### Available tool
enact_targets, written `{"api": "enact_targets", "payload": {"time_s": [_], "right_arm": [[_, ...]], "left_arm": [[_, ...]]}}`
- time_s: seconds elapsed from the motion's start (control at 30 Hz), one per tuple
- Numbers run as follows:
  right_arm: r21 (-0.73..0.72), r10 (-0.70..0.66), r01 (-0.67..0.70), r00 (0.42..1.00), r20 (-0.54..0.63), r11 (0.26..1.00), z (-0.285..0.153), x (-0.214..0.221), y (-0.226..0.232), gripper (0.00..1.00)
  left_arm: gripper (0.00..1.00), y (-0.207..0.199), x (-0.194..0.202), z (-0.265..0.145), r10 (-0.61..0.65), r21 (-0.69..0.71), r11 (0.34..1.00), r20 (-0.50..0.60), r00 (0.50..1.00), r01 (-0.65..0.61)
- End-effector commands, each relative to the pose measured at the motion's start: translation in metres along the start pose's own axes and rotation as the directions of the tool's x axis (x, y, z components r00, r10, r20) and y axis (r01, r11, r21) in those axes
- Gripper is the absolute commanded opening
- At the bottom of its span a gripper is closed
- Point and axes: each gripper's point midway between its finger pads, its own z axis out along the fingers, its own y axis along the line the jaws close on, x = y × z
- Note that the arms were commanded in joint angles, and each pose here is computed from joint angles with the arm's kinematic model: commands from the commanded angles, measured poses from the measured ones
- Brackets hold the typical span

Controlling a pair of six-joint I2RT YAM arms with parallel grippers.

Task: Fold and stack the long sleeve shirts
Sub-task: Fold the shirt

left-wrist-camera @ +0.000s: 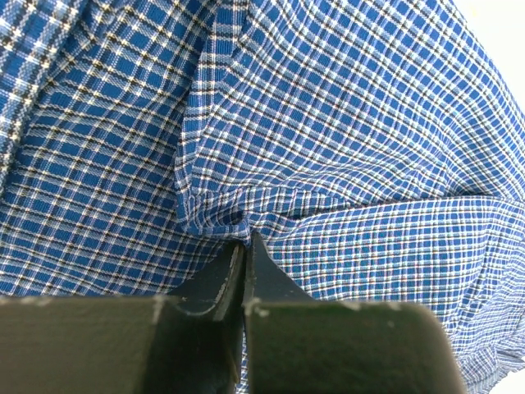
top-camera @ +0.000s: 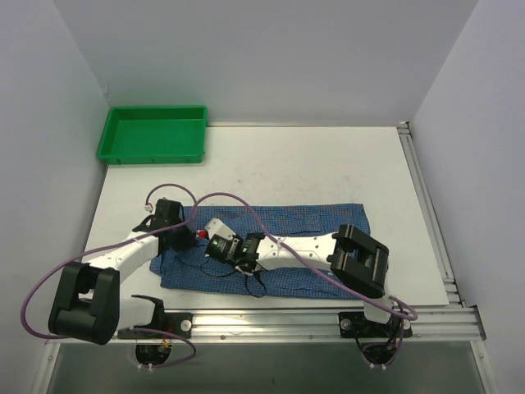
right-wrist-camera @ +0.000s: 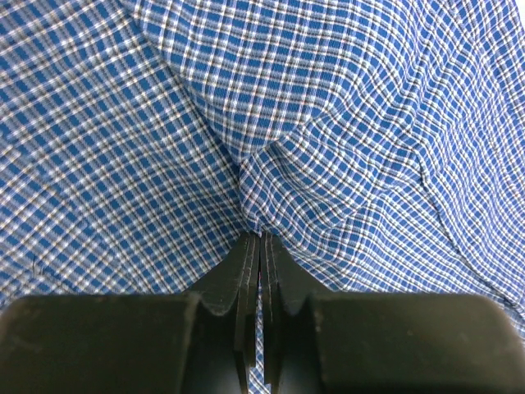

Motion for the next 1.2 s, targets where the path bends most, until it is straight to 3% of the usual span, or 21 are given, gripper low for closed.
{"api": "enact_targets", "payload": {"time_s": [0.0,0.43,0.5,0.6,0.63,0.67,0.73,0.77,0.9,1.07,1.17], "right_arm": [[0.001,-0.040,0.040,0.999,0.006,0.999,-0.024,0.000,-0.011,0.00],[-0.143,-0.128,0.119,0.990,-0.059,0.983,-0.047,0.039,-0.005,0.00],[-0.187,-0.140,0.125,0.988,-0.070,0.974,-0.048,0.042,0.005,0.07],[-0.240,-0.136,0.118,0.989,-0.061,0.964,-0.057,0.039,0.015,0.22],[-0.245,-0.130,0.112,0.990,-0.059,0.963,-0.059,0.038,0.015,0.27],[-0.244,-0.120,0.106,0.992,-0.044,0.964,-0.062,0.033,0.014,0.37],[-0.221,-0.095,0.088,0.995,-0.021,0.971,-0.070,0.025,0.004,0.44],[-0.202,-0.056,0.051,0.998,-0.021,0.978,-0.070,0.020,-0.006,0.47],[-0.125,0.136,-0.138,0.990,-0.021,0.982,-0.075,0.015,-0.056,0.47],[-0.072,0.421,-0.425,0.905,-0.065,0.902,-0.055,0.033,-0.115,0.45],[-0.056,0.631,-0.635,0.772,-0.077,0.770,-0.034,0.051,-0.150,0.44]], "left_arm": [[0.03,-0.008,-0.019,0.001,-0.001,0.006,1.000,0.053,0.999,0.001],[0.00,0.001,-0.029,-0.001,-0.009,-0.050,0.999,0.060,0.998,0.012],[0.01,0.000,-0.029,-0.002,-0.007,-0.048,0.999,0.055,0.998,0.010],[0.13,-0.003,-0.031,-0.010,0.003,-0.041,0.999,0.055,0.998,-0.001],[0.26,-0.005,-0.033,-0.013,0.007,-0.036,0.999,0.062,0.998,-0.005],[0.33,-0.009,-0.037,-0.020,0.008,-0.018,1.000,0.081,0.997,-0.007],[0.44,-0.015,-0.044,-0.029,0.022,-0.005,1.000,0.102,0.995,-0.022],[0.56,-0.020,-0.049,-0.037,0.025,0.014,1.000,0.123,0.992,-0.027],[0.82,-0.035,-0.060,-0.061,0.059,0.055,0.996,0.158,0.986,-0.068],[0.88,-0.057,-0.058,-0.070,0.094,0.124,0.986,0.145,0.985,-0.112],[0.88,-0.065,-0.048,-0.053,0.118,0.144,0.981,0.101,0.988,-0.132]]}}
